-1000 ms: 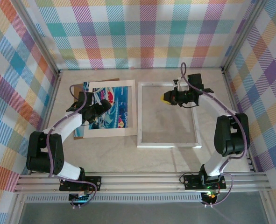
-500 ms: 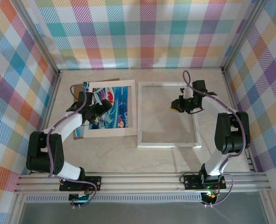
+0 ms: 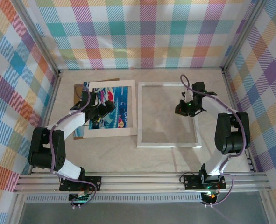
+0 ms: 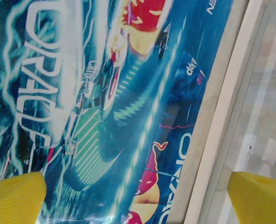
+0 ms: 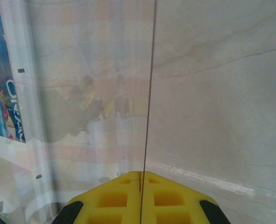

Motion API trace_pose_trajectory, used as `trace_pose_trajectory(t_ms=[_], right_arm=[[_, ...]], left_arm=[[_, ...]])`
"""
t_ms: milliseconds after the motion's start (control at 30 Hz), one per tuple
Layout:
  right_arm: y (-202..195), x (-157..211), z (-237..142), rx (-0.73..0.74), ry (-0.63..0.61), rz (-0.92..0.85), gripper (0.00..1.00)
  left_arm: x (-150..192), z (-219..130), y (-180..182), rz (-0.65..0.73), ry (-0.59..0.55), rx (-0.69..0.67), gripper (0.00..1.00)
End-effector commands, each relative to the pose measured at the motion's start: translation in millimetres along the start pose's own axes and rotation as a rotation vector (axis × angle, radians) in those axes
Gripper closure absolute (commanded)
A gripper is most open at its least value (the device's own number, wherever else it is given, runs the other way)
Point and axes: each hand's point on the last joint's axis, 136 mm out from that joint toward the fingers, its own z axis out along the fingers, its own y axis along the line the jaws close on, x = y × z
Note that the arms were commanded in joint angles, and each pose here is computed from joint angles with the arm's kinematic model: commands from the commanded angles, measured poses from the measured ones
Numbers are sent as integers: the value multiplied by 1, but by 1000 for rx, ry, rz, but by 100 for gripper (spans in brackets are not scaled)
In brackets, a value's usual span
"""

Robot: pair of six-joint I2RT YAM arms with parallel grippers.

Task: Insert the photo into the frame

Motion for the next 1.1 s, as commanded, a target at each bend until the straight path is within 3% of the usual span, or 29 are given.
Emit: trace_pose_trajectory(t_ms=[0, 1067], right_arm=[[1, -13, -24, 43, -58, -59, 100], [4, -35, -49, 44, -92, -105, 100]], left_arm=[[-2, 0, -13, 32, 6, 28, 0], [3, 5, -23, 69, 36, 31, 0]])
